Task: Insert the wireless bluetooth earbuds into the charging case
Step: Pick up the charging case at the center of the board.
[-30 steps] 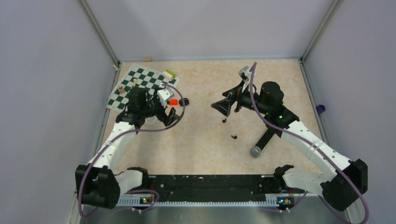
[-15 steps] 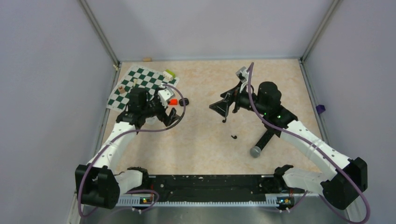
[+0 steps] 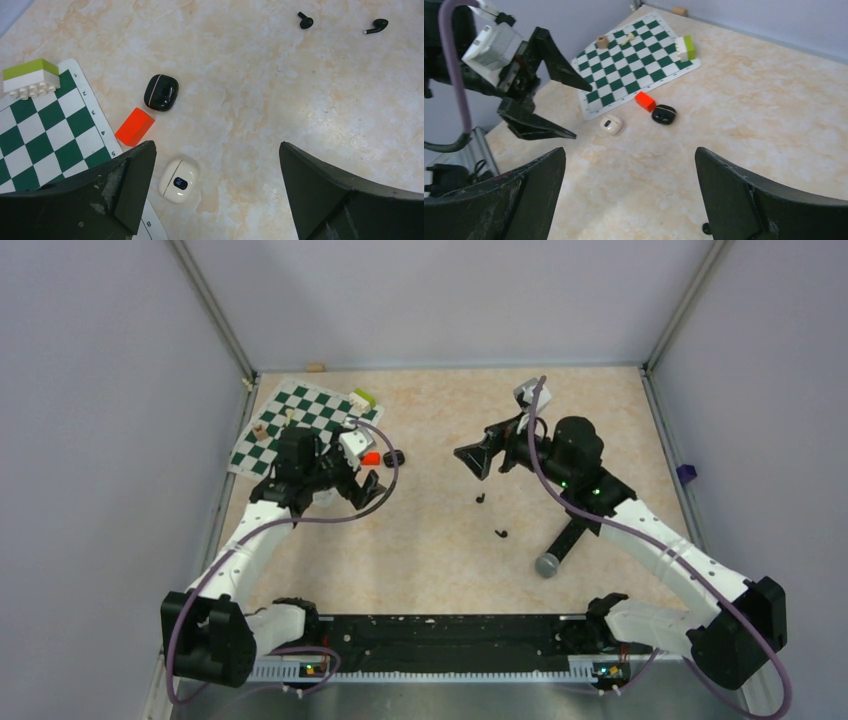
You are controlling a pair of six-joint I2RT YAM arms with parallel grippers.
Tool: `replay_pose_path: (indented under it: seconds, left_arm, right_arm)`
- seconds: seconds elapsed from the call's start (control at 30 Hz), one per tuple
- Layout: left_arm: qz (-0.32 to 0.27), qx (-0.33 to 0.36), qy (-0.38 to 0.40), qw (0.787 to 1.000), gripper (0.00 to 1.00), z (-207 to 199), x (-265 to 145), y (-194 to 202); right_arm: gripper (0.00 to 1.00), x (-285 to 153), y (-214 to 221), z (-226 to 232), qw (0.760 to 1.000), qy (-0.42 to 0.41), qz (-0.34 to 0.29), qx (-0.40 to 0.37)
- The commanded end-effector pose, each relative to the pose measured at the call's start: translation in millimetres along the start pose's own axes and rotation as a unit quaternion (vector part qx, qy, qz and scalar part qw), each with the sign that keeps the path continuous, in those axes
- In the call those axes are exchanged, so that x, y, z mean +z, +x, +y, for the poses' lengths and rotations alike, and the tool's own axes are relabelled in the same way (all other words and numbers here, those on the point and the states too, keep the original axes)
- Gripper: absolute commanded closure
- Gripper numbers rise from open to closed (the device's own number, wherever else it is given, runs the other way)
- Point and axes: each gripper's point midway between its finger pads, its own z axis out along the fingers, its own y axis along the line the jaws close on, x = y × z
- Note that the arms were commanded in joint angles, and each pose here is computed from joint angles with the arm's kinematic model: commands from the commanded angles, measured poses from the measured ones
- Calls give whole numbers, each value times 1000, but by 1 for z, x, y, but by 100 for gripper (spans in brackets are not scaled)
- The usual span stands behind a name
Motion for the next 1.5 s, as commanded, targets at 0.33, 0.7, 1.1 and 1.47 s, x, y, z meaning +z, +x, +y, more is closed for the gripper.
replay_pose_path:
  seconds: [0.33, 0.7, 1.1, 1.47]
  left_arm:
    - [32, 62, 28, 997, 1, 14, 40, -25]
    - [165, 86, 71, 980, 1, 4, 94, 22]
    - [241, 108, 48, 963, 1, 40, 119, 45]
    - [277, 108, 36, 954, 1, 76, 139, 68]
  right_arm:
    - [1, -16, 1, -46, 992, -7, -57, -110]
    - [4, -46, -19, -49, 985, -22, -99, -141]
    - [6, -43, -10, -48, 985, -41, -89, -140]
    - [6, -40, -6, -49, 986, -46, -82, -141]
